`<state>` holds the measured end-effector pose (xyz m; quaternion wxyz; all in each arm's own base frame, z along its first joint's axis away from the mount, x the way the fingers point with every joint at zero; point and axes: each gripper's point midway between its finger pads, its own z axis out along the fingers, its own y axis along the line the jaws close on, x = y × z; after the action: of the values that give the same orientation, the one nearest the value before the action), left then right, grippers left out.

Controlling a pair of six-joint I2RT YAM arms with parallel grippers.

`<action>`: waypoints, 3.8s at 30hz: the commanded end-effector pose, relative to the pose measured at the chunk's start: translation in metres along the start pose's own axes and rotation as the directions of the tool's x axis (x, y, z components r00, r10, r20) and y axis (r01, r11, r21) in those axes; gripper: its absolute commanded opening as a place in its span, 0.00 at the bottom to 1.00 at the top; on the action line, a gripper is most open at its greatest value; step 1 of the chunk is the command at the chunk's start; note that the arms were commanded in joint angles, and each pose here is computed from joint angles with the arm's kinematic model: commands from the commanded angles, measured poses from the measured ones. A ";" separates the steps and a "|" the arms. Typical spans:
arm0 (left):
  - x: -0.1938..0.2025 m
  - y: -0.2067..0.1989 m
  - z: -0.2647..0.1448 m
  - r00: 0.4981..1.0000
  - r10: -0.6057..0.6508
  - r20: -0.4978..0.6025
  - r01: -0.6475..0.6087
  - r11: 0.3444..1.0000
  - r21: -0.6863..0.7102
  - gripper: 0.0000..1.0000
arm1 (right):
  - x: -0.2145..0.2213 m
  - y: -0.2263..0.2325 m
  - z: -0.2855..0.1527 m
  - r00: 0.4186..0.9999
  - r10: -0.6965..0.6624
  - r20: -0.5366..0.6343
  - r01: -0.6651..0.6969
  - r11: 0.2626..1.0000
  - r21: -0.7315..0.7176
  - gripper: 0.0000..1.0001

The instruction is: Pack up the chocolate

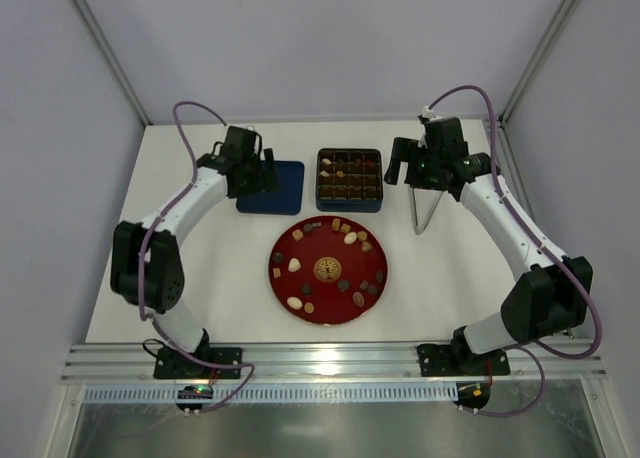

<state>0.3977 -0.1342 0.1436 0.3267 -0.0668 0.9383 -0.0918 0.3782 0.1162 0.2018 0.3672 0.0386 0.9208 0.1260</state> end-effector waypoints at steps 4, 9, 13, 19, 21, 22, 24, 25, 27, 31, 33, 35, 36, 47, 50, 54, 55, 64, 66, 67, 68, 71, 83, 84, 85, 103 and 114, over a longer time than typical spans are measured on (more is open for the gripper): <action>-0.019 -0.018 0.051 0.998 0.054 -0.042 -0.053 0.999 0.009 0.72 | -0.011 0.030 -0.022 0.997 -0.025 0.070 0.031 0.997 -0.078 0.95; -0.031 -0.041 0.078 0.995 0.094 -0.046 -0.092 0.995 0.025 0.67 | -0.011 0.030 -0.027 0.997 -0.035 0.076 0.040 0.996 -0.075 0.95; -0.021 -0.047 0.107 0.989 0.112 -0.100 -0.113 0.994 0.002 0.61 | -0.010 0.033 -0.027 0.996 -0.039 0.076 0.045 0.995 -0.088 0.95; -0.028 -0.059 0.130 0.986 0.135 -0.101 -0.135 0.991 0.001 0.57 | -0.010 0.041 -0.030 0.996 -0.048 0.079 0.056 0.993 -0.103 0.95; -0.029 -0.066 0.137 0.983 0.147 -0.107 -0.147 0.989 0.005 0.54 | -0.008 0.043 -0.029 0.996 -0.054 0.072 0.061 0.993 -0.105 0.95; -0.030 -0.068 0.138 0.983 0.152 -0.101 -0.153 0.988 0.005 0.54 | -0.008 0.042 -0.028 0.996 -0.054 0.071 0.061 0.993 -0.103 0.95; -0.029 -0.071 0.145 0.981 0.164 -0.105 -0.164 0.986 0.001 0.52 | -0.007 0.042 -0.027 0.996 -0.055 0.068 0.062 0.993 -0.102 0.95; -0.029 -0.072 0.146 0.980 0.165 -0.107 -0.166 0.986 -0.003 0.51 | -0.007 0.042 -0.027 0.996 -0.056 0.068 0.063 0.993 -0.102 0.95; -0.028 -0.071 0.153 0.977 0.174 -0.120 -0.177 0.984 -0.014 0.49 | -0.007 0.043 -0.027 0.996 -0.056 0.068 0.063 0.993 -0.103 0.95; -0.030 -0.076 0.160 0.977 0.177 -0.117 -0.180 0.984 -0.008 0.45 | -0.009 0.043 -0.029 0.995 -0.057 0.076 0.065 0.993 -0.103 0.95; -0.031 -0.077 0.163 0.977 0.177 -0.116 -0.179 0.984 -0.007 0.43 | -0.011 0.044 -0.030 0.995 -0.057 0.077 0.065 0.992 -0.105 0.95; -0.032 -0.078 0.164 0.977 0.182 -0.115 -0.184 0.983 -0.007 0.42 | -0.011 0.044 -0.029 0.996 -0.057 0.075 0.065 0.992 -0.106 0.95; -0.030 -0.079 0.165 0.975 0.186 -0.120 -0.188 0.982 -0.007 0.40 | -0.010 0.044 -0.029 0.996 -0.057 0.075 0.065 0.992 -0.107 0.95; -0.023 -0.087 0.177 0.970 0.208 -0.128 -0.211 0.977 -0.009 0.32 | -0.007 0.042 -0.027 0.996 -0.064 0.066 0.071 0.992 -0.102 0.95; -0.027 -0.089 0.175 0.973 0.202 -0.113 -0.204 0.979 -0.006 0.38 | -0.009 0.043 -0.028 0.995 -0.065 0.070 0.073 0.992 -0.105 0.95; -0.041 -0.088 0.166 0.980 0.188 -0.072 -0.191 0.981 -0.034 0.42 | -0.012 0.046 -0.029 0.995 -0.067 0.074 0.075 0.991 -0.114 0.95; -0.043 -0.088 0.164 0.981 0.184 -0.065 -0.187 0.982 -0.038 0.42 | -0.011 0.045 -0.029 0.995 -0.068 0.071 0.076 0.990 -0.115 0.95; -0.053 -0.103 0.146 0.984 0.175 -0.024 -0.174 0.984 0.039 0.43 | -0.009 0.044 -0.030 0.995 -0.069 0.067 0.076 0.991 -0.112 0.94; -0.049 -0.106 0.148 0.983 0.180 -0.034 -0.178 0.982 0.064 0.44 | -0.008 0.045 -0.030 0.995 -0.068 0.067 0.076 0.991 -0.113 0.94; -0.047 -0.106 0.148 0.982 0.183 -0.039 -0.180 0.981 0.070 0.44 | -0.008 0.045 -0.031 0.995 -0.068 0.068 0.076 0.991 -0.113 0.95; -0.045 -0.106 0.149 0.982 0.184 -0.044 -0.181 0.981 0.071 0.44 | -0.007 0.045 -0.030 0.996 -0.068 0.064 0.075 0.991 -0.113 0.95; -0.038 -0.105 0.153 0.980 0.189 -0.063 -0.184 0.980 0.079 0.44 | -0.006 0.044 -0.030 0.996 -0.067 0.061 0.074 0.991 -0.114 0.95; -0.029 -0.104 0.164 0.977 0.196 -0.085 -0.192 0.980 0.058 0.43 | -0.001 0.043 -0.025 0.996 -0.069 0.048 0.074 0.991 -0.111 0.94; -0.026 -0.101 0.169 0.975 0.198 -0.096 -0.195 0.980 0.044 0.43 | -0.001 0.043 -0.025 0.997 -0.070 0.046 0.074 0.991 -0.112 0.95; -0.023 -0.096 0.170 0.973 0.204 -0.108 -0.203 0.979 0.018 0.42 | -0.001 0.043 -0.025 0.997 -0.070 0.046 0.074 0.991 -0.112 0.94; -0.017 -0.075 0.177 0.962 0.233 -0.140 -0.247 0.965 -0.090 0.27 | 0.009 0.067 -0.007 0.996 -0.086 0.008 0.086 0.984 -0.158 0.94; -0.013 -0.081 0.178 0.961 0.227 -0.160 -0.239 0.969 -0.057 0.00 | 0.031 0.121 0.021 0.997 -0.044 -0.059 0.023 0.945 -0.325 0.89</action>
<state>0.5240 -0.2300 0.0271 0.2614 0.0326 0.9645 -0.0162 0.3600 0.2147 0.1912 0.3304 -0.0380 0.9152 0.2277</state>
